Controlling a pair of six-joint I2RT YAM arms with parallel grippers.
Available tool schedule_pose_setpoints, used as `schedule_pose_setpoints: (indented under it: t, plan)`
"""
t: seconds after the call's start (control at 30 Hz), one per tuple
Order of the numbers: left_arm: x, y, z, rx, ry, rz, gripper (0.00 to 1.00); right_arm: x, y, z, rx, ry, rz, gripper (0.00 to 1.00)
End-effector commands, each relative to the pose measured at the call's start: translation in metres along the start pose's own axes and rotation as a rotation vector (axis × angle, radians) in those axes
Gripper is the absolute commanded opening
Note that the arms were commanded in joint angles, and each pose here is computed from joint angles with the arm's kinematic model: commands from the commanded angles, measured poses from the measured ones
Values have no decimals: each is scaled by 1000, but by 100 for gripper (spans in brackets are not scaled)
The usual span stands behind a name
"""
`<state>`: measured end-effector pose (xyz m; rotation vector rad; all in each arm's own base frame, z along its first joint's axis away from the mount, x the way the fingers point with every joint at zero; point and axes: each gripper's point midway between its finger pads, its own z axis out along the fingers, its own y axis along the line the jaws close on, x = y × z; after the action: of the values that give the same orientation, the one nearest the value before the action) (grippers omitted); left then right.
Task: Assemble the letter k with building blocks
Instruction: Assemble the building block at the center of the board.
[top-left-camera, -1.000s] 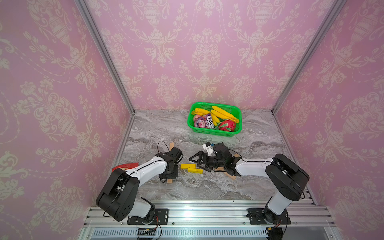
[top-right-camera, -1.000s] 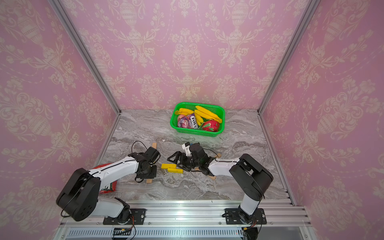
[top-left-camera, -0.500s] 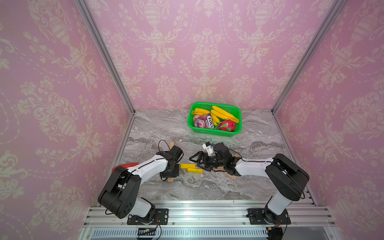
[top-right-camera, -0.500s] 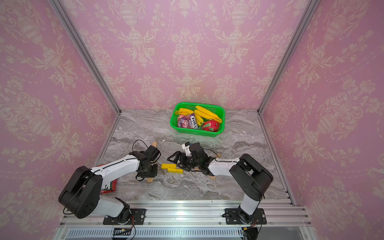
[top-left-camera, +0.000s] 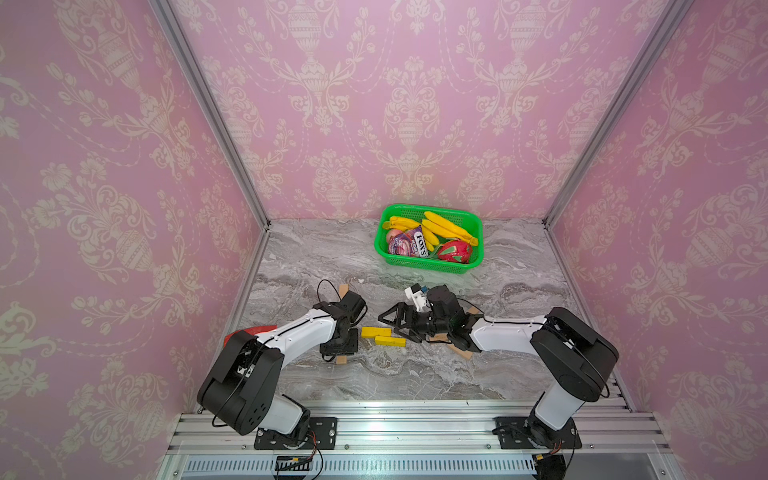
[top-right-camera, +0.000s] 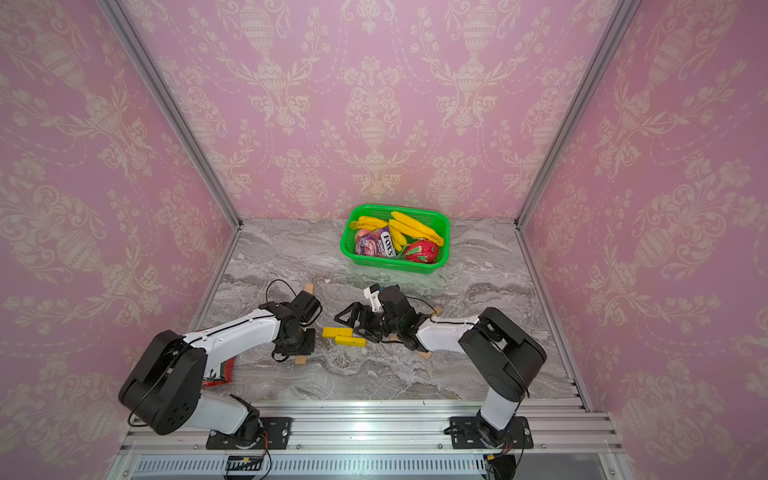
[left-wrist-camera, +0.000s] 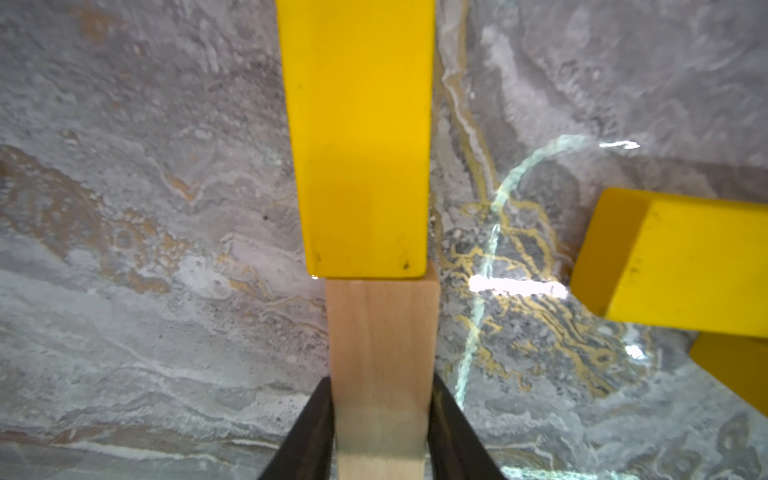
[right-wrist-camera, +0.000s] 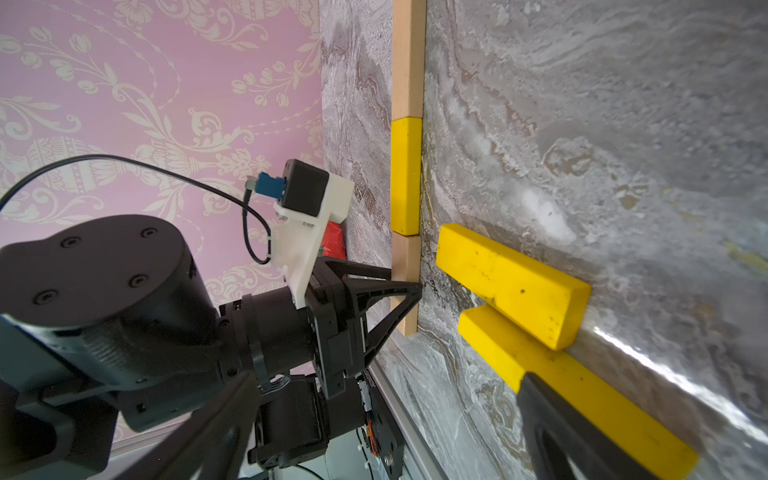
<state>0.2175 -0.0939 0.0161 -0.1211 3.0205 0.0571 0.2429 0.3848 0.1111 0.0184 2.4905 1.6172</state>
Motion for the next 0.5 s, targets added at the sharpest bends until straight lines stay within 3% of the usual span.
schedule_pose_setpoints:
  t: [0.0,0.47]
  plan:
    - [-2,7,0,-35,7,-4,38,0,6,5,-11,15,-25,100]
    - [-5,13,1,-60,3,-13,36,0,4,4,-7,7,-21,100]
